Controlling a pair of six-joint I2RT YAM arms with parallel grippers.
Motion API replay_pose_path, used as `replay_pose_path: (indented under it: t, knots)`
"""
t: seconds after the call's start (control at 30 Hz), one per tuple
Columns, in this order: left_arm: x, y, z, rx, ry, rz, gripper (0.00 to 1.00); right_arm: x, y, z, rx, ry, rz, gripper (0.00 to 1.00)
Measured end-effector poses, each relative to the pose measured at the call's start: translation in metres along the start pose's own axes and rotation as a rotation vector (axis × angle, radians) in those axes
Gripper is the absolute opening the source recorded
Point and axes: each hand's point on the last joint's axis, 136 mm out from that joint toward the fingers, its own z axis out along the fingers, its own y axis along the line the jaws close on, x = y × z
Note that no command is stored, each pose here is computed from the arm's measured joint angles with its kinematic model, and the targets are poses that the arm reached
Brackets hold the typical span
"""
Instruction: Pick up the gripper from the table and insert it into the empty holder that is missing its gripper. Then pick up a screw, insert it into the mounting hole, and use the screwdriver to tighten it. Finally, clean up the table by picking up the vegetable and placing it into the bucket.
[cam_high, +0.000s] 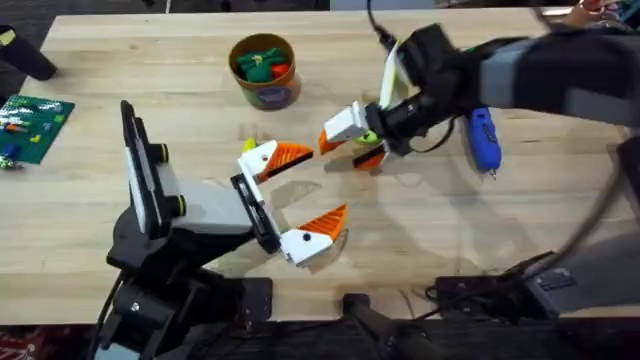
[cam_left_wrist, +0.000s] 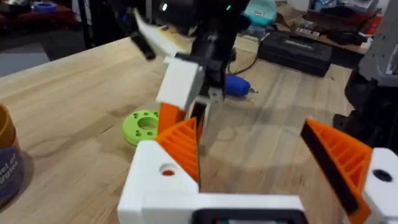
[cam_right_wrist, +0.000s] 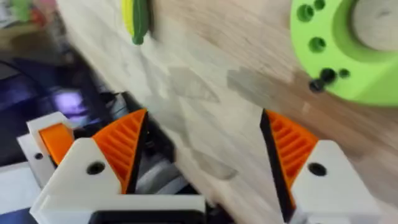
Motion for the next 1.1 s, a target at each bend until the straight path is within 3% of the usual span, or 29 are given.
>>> replay_pose_path:
  t: [0.23, 0.4, 0.77, 0.97, 1.03, 1.1]
  knots:
    - [0.000, 0.000, 0.000, 0.000, 0.000, 0.000, 0.988, -0.001, 0.006, -0.044, 0.171, -0.159, -0.132, 0.996]
    - [0.000, 0.000, 0.000, 0.000, 0.000, 0.000, 0.986, 0.001, -0.006, -0.058, 0.289, -0.186, -0.210, 0.995]
    - [0.000, 0.000, 0.000, 0.000, 0.000, 0.000, 0.986, -0.004, -0.011, -0.048, 0.513, -0.182, -0.519, 0.994]
    - [0.000, 0.000, 0.000, 0.000, 0.000, 0.000, 0.988, -0.012, -0.010, -0.039, 0.565, -0.197, -0.588, 0.992]
    - [0.000, 0.000, 0.000, 0.000, 0.000, 0.000, 0.988, -0.016, -0.013, -0.037, 0.575, -0.198, -0.592, 0.969]
    - [0.000, 0.000, 0.000, 0.000, 0.000, 0.000, 0.986, -0.019, -0.016, -0.034, 0.587, -0.198, -0.590, 0.867]
